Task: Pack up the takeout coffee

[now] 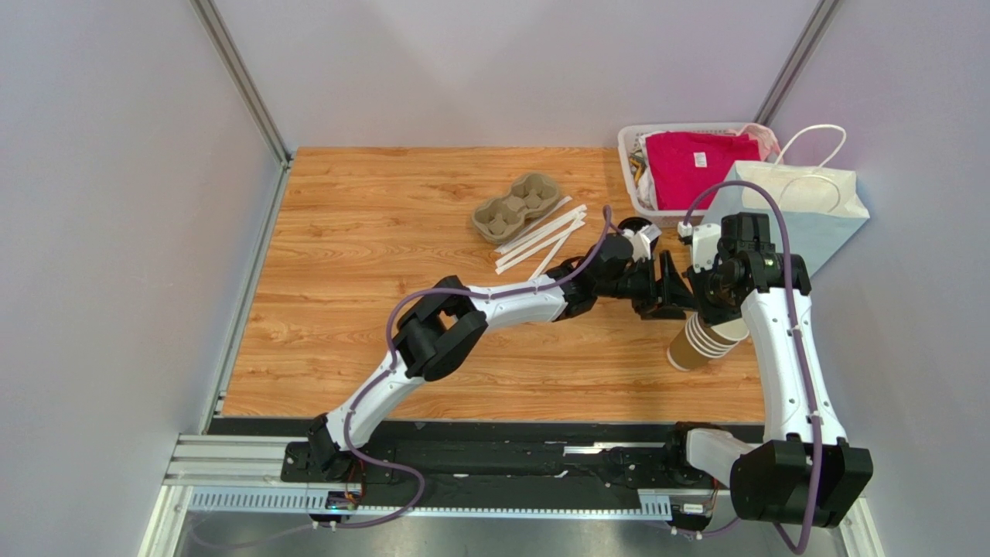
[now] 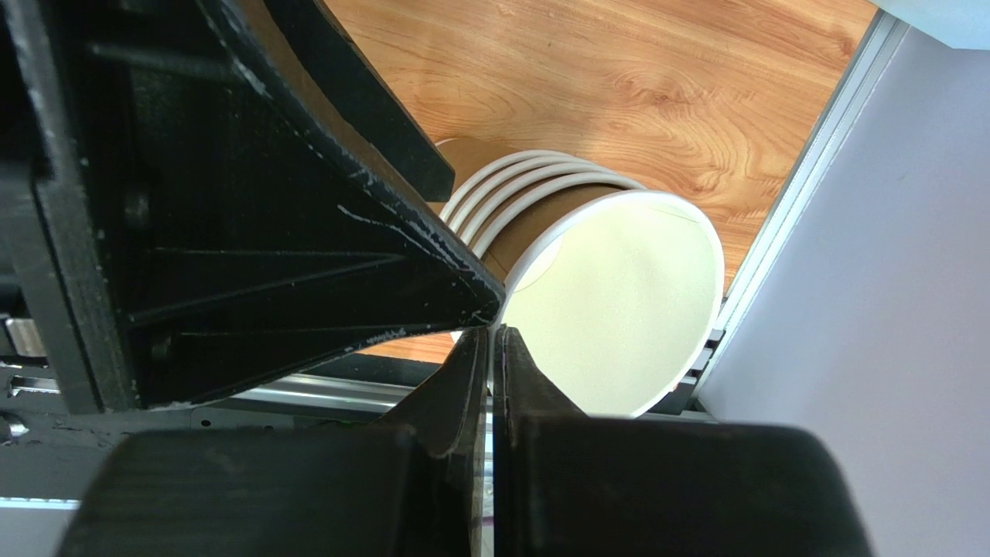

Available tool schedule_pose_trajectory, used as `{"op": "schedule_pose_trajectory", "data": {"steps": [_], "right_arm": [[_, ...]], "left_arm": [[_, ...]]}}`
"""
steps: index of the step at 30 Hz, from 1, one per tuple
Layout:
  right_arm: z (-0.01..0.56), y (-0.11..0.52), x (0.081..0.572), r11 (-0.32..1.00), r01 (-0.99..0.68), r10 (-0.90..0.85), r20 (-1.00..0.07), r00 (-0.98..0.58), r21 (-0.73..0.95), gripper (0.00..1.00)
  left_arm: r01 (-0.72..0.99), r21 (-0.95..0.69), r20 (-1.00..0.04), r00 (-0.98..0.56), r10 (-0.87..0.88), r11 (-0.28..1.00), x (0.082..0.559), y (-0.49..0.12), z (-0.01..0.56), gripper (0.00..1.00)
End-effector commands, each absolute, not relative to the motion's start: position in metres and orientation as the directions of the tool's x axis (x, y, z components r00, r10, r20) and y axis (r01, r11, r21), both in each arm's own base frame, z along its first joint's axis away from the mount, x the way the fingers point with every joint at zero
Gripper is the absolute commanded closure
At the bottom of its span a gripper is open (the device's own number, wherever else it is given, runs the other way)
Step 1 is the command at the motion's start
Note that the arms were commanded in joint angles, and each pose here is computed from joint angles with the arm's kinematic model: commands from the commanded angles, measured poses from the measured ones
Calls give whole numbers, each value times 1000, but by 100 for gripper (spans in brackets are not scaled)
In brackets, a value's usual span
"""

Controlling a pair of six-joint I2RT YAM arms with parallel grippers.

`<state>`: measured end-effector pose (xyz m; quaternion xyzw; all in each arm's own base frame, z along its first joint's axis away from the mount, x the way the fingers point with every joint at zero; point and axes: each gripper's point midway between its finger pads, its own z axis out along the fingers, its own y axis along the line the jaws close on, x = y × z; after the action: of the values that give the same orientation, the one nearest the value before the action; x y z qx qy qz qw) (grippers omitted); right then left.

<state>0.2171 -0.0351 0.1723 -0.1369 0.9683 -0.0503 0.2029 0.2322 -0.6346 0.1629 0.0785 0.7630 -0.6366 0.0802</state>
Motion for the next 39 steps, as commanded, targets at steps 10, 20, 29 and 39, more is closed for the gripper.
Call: {"op": "schedule_pose_trajectory", "data": {"steps": [10,20,29,39], "right_arm": [[210,-38,226,954,-226,-295,-465,-835,-199,100],[224,-41,211,938,-250,-337,-462,-820,-241,100],[258,-42,197,931,-246,-354,-500,-790,-270,100],[310,-21,199,918,-316,-397,-608,-688,-241,100]], "left_arm": [[220,-962,-218,-975,33,160,221,-639,165,36],[236,-958,-234,-972,30,161,224,-637,164,32],[232,-962,-231,-973,19,141,225,-633,172,27],[254,-963,-251,-967,35,91,227,-603,221,3]]}}
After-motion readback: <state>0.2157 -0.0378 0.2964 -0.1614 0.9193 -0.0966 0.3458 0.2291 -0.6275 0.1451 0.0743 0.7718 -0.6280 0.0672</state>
